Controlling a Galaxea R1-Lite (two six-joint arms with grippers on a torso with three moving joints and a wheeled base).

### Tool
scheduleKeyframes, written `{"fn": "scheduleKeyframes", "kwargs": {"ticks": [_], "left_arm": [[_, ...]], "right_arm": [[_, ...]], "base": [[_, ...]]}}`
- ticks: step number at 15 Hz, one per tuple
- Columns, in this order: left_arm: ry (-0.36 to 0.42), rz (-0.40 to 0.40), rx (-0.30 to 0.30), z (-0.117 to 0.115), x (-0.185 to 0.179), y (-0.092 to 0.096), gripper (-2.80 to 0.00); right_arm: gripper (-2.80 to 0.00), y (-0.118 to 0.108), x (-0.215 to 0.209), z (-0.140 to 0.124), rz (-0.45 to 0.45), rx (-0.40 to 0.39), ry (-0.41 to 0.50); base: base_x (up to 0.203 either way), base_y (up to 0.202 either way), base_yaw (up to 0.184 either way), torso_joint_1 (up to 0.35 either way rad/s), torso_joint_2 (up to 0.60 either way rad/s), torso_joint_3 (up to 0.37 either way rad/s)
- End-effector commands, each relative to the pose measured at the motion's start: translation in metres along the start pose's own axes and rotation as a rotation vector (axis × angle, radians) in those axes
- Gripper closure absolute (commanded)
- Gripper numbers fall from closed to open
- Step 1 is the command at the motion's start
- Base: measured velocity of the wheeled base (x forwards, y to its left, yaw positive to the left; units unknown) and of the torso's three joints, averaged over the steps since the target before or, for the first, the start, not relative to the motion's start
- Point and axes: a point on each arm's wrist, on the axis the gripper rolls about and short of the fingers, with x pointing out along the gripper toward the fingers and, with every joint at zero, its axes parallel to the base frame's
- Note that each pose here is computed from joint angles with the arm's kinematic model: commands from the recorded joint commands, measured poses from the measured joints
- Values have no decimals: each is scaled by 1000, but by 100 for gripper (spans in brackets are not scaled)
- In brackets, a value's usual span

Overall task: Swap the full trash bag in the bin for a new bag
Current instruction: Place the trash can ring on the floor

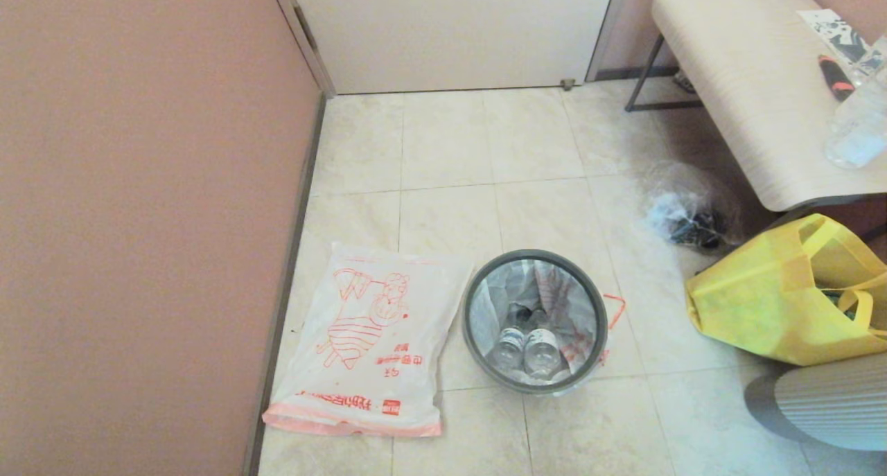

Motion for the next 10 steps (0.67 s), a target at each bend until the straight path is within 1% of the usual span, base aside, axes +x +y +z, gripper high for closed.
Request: {"fn": "scheduleKeyframes", "kwargs": {"ticks": [1,10], "left_arm": [[1,0,0,0,0,0,0],[1,-1,1,0,0,0,0]], "right_arm": [[0,0,1,-3,0,0,11],[0,0,1,-3,-1,-4,11]], "base": [[0,0,0,0,0,0],[0,0,0,0,0,0]]}}
